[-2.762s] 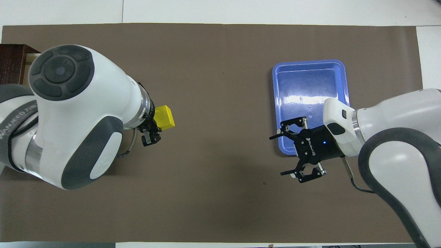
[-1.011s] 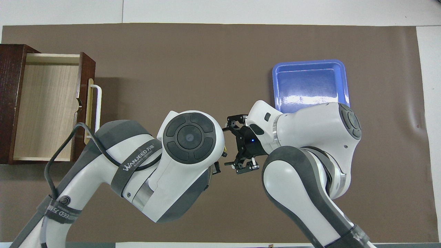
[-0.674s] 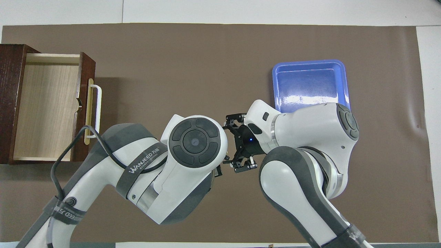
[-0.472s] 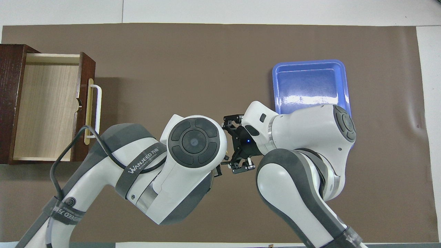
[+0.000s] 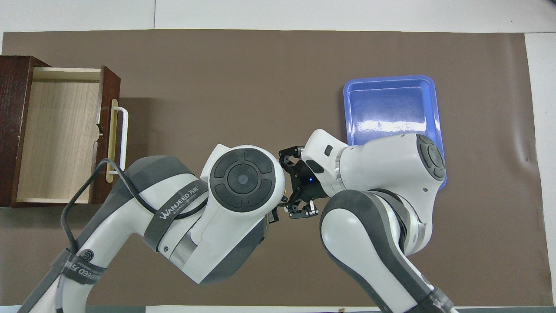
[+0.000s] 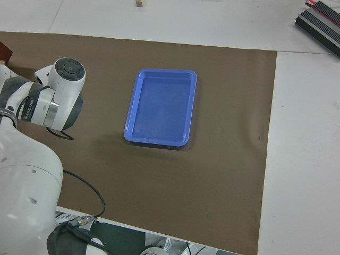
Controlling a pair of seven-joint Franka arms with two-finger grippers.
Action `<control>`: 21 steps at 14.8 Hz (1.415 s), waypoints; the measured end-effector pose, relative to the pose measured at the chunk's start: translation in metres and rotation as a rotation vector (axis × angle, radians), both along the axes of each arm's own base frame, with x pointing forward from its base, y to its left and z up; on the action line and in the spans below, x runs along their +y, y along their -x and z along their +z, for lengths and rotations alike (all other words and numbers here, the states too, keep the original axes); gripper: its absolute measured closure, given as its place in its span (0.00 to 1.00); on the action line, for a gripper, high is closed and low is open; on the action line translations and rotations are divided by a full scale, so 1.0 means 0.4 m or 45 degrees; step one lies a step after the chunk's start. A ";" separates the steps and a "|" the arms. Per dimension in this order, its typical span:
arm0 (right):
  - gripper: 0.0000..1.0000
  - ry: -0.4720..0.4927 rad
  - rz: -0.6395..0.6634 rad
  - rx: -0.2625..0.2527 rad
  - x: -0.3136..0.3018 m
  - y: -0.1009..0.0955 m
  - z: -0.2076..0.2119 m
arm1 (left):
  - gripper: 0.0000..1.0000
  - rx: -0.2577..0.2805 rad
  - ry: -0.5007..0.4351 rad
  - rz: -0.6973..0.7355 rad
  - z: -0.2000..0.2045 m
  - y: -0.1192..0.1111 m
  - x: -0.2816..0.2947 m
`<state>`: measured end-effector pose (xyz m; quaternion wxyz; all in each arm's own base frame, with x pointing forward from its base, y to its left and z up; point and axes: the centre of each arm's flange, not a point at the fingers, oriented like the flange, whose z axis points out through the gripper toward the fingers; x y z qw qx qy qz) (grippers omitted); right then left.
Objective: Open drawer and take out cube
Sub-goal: 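Close the right gripper on the cube held by the left gripper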
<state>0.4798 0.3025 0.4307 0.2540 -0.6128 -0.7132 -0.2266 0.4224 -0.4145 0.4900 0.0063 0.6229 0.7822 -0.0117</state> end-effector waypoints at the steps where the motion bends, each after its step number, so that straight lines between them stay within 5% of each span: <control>1: 0.33 0.001 -0.006 -0.007 -0.001 -0.003 0.000 | 0.45 0.003 0.000 -0.002 0.000 0.002 0.000; 2: 0.42 0.000 -0.002 -0.009 -0.002 -0.004 -0.001 | 0.45 0.001 -0.003 -0.021 -0.001 0.004 0.000; 16: 0.42 -0.007 0.002 -0.021 0.007 -0.011 0.011 | 0.45 -0.008 0.004 -0.023 0.012 -0.002 0.013; 21: 0.44 -0.009 0.015 -0.024 0.023 -0.002 0.014 | 0.01 -0.029 0.023 0.013 0.035 -0.033 0.040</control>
